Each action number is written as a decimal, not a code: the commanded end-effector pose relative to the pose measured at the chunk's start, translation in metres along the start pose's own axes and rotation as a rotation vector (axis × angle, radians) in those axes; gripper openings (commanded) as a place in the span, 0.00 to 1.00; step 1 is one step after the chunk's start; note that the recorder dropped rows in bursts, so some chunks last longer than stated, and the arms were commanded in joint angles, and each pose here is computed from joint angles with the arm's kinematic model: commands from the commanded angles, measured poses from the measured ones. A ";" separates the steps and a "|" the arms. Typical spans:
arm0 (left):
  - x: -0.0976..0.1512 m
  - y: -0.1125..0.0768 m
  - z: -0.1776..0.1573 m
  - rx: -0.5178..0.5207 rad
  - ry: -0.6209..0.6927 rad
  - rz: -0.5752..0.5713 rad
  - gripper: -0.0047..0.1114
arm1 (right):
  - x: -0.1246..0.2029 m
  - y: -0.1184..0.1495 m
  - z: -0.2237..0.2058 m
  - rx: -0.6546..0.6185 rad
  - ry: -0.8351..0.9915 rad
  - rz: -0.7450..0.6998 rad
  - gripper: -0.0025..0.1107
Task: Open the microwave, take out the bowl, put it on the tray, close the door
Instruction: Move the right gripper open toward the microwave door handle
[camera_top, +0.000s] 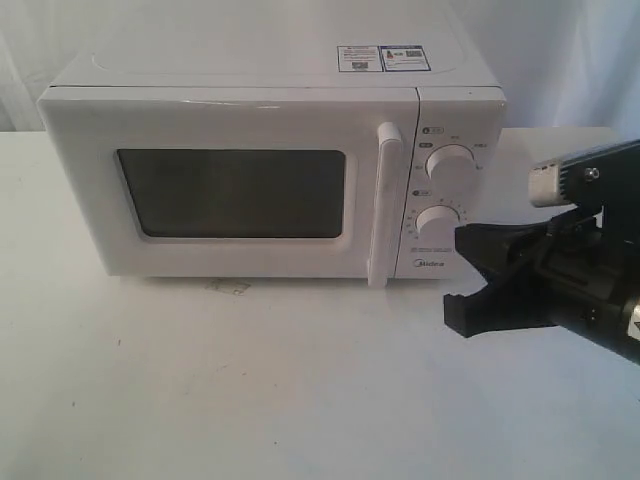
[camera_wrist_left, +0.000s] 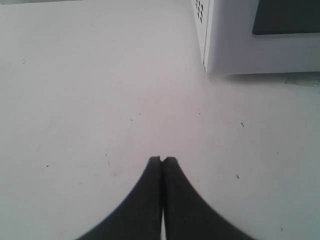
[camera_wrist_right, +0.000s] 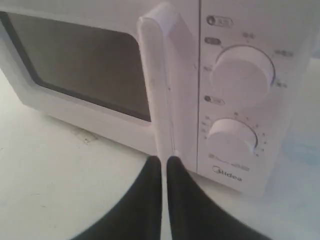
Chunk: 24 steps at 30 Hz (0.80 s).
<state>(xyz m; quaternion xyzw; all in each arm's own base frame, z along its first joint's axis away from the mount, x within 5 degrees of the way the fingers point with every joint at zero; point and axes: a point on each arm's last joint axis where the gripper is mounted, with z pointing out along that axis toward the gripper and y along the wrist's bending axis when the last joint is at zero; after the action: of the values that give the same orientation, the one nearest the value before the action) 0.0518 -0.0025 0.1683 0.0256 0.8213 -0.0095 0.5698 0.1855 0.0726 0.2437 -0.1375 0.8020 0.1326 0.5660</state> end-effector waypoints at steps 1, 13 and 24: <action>0.002 0.000 0.000 0.003 0.004 -0.005 0.04 | -0.006 0.003 0.003 -0.014 0.001 0.121 0.03; 0.002 0.000 0.000 0.003 0.004 -0.005 0.04 | -0.027 0.012 0.000 -0.030 0.289 0.024 0.03; 0.002 0.000 0.000 0.003 0.004 -0.005 0.04 | -0.029 0.019 0.009 -0.113 0.223 -0.050 0.03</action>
<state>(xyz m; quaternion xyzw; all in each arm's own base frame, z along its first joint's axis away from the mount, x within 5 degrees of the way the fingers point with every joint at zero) 0.0518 -0.0025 0.1683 0.0256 0.8213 -0.0095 0.5698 0.1891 0.0940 0.2715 -0.2028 0.8512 0.1534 0.4592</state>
